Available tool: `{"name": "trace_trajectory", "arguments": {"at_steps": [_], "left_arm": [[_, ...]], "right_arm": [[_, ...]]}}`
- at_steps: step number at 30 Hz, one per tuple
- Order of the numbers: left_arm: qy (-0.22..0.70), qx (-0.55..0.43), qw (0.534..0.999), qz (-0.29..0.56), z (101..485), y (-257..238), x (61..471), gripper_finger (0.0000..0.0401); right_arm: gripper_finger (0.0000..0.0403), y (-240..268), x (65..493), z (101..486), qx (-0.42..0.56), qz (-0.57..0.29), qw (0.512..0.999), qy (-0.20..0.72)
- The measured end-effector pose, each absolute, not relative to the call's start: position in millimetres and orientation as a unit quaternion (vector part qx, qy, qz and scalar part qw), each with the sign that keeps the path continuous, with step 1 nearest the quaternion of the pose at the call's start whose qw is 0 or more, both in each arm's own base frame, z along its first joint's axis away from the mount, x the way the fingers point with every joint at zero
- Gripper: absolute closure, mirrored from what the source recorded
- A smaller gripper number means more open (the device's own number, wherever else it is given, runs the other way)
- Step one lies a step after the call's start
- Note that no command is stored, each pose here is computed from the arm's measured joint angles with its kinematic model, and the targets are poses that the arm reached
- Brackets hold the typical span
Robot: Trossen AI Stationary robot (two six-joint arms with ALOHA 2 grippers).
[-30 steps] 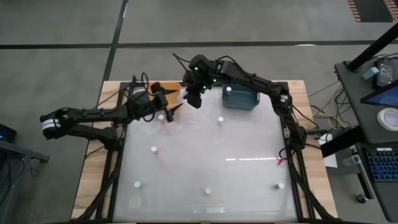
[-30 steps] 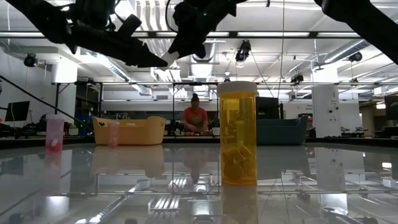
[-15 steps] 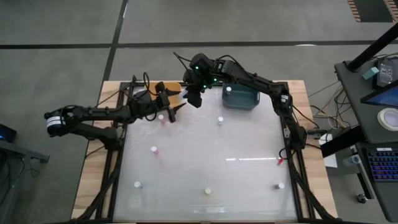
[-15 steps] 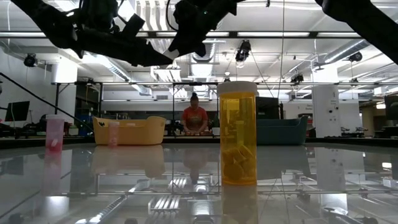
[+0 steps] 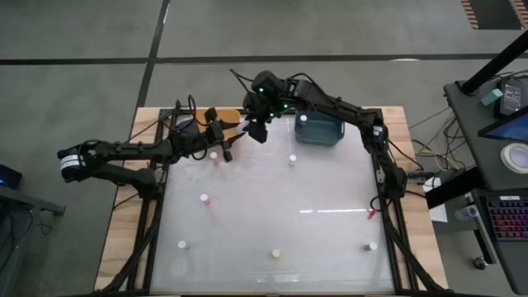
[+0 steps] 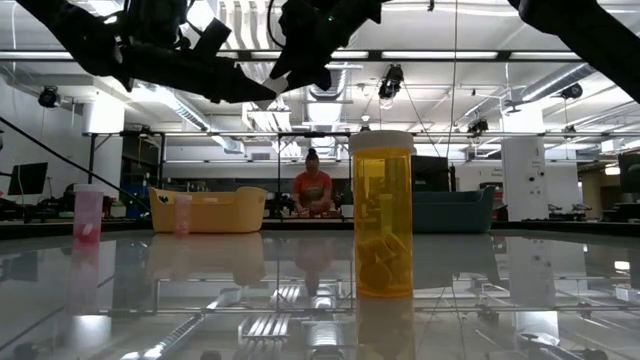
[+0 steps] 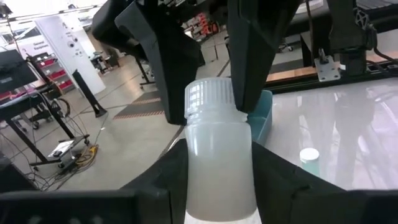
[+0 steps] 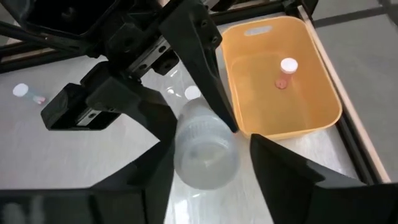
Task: Pick and place medicine bottles into bin by pill shape (circle, oval)
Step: Put the transparent tablet bottle into the yellow bin
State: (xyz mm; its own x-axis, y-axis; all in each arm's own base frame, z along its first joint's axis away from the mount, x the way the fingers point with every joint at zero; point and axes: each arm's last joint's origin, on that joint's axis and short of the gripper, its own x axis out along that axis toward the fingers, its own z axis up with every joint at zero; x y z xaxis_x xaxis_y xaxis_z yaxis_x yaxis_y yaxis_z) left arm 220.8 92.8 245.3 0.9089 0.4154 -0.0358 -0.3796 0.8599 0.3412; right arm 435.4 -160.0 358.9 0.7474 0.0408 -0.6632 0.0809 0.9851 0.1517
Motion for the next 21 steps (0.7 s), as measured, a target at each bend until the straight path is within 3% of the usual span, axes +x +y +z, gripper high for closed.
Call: {"name": "trace_trajectory", "arguments": {"at_steps": [6, 12, 21], "left_arm": [[0.031, 0.167, 0.965, 0.198, 250.4, 89.0, 213.7, 0.0275], [-0.017, 0.162, 0.979, 0.123, 259.5, 80.8, 206.7, 0.0271], [-0.110, 0.119, 0.987, 0.016, 271.7, 74.7, 208.5, 0.0269]], "right_arm": [[0.0164, -154.1, 417.5, 385.3, 0.046, -0.001, 0.940, 0.338], [0.0169, -143.7, 393.9, 402.6, 0.031, 0.004, 0.943, 0.332], [0.0191, -113.5, 385.3, 363.5, -0.005, 0.034, 0.954, 0.296]]}}
